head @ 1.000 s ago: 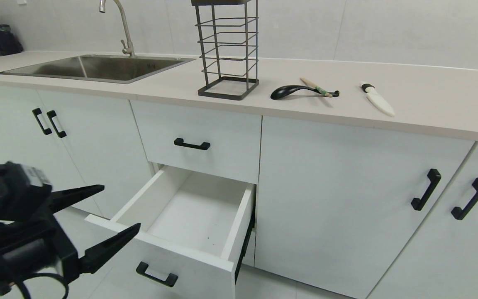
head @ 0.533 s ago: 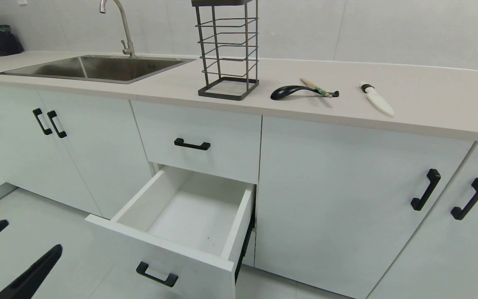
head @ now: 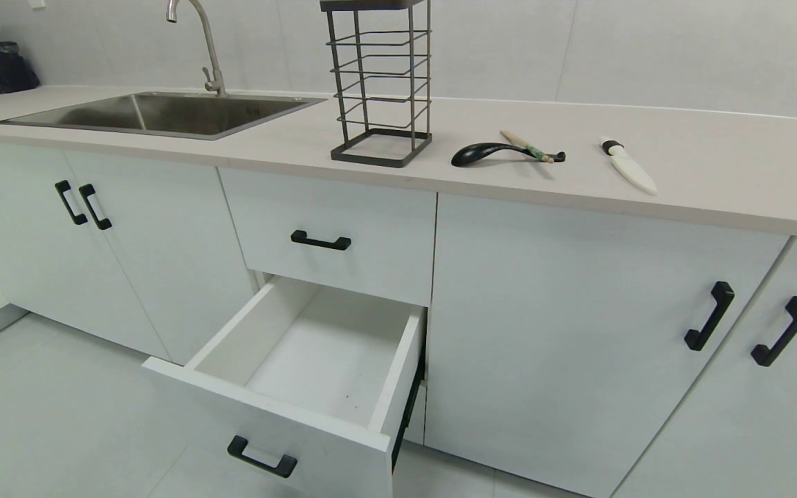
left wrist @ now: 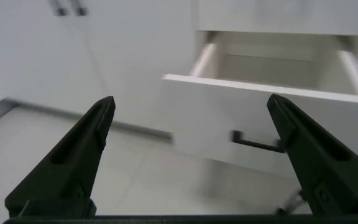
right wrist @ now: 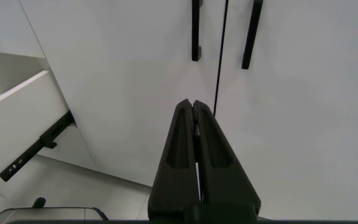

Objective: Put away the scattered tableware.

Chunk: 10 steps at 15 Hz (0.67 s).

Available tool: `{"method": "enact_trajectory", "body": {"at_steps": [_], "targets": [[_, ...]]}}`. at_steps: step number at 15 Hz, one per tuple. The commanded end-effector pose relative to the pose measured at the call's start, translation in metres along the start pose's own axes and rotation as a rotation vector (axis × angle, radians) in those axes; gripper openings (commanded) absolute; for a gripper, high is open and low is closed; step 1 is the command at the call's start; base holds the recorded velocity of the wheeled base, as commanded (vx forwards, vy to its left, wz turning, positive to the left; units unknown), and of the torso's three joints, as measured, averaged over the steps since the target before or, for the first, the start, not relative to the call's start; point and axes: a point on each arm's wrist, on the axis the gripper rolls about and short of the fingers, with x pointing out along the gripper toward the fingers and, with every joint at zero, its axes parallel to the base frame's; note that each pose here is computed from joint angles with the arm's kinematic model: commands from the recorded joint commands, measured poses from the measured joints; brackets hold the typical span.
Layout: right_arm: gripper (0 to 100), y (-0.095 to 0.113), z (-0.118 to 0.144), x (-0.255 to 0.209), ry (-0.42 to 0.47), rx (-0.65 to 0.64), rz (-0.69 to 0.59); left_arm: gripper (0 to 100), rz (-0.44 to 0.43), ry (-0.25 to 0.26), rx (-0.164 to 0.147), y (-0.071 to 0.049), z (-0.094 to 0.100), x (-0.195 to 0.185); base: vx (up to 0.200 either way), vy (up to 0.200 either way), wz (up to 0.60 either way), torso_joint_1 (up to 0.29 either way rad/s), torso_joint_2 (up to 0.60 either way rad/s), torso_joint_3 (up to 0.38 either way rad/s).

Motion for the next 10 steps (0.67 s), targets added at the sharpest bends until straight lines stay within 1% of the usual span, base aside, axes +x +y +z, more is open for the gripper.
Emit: {"method": "enact_trajectory", "body": {"at_steps": [1,2,3,5,6,7,8,9,10], "targets": [[0,0.0,0.0002,0.0,0.0,0.0,0.001,100,0.005,-0.039,0.011,0.0001,-0.0024,-0.0027,0.0,0.0,0.0,0.0,0.0,0.0],[0,0.0,0.0002,0.0,0.0,0.0,0.001,100,0.005,-0.052,0.048,0.0001,-0.0012,-0.0027,0.0,0.0,0.0,0.0,0.0,0.0],[0,0.0,-0.0003,0.0001,0.002,0.0,0.001,100,0.007,-0.055,0.055,0.0002,-0.0009,-0.0027,0.0,0.0,0.0,0.0,0.0,0.0],[0,0.0,-0.0003,0.0001,0.002,0.0,0.0,100,-0.013,-0.054,0.024,-0.0003,-0.0011,-0.0027,0.0,0.0,0.0,0.0,0.0,0.0],[0,0.0,0.0002,0.0,0.0,0.0,0.0,100,-0.036,-0.055,0.022,-0.0008,-0.0012,-0.0027,0.0,0.0,0.0,0.0,0.0,0.0],[0,0.0,-0.0003,0.0001,0.002,0.0,0.0,100,-0.086,-0.061,0.025,-0.0019,-0.0011,-0.0028,0.0,0.0,0.0,0.0,0.0,0.0],[0,0.0,0.0002,0.0,0.0,0.0,0.0,100,-0.071,-0.059,0.032,-0.0016,-0.0011,-0.0028,0.0,0.0,0.0,0.0,0.0,0.0],[0,0.0,-0.0003,0.0001,0.002,0.0,0.0,100,-0.008,-0.053,0.047,-0.0002,-0.0011,-0.0027,0.0,0.0,0.0,0.0,0.0,0.0],[0,0.0,0.0002,0.0,0.0,0.0,0.0,100,0.036,-0.051,0.073,0.0008,-0.0009,-0.0027,0.0,0.0,0.0,0.0,0.0,0.0]]}}
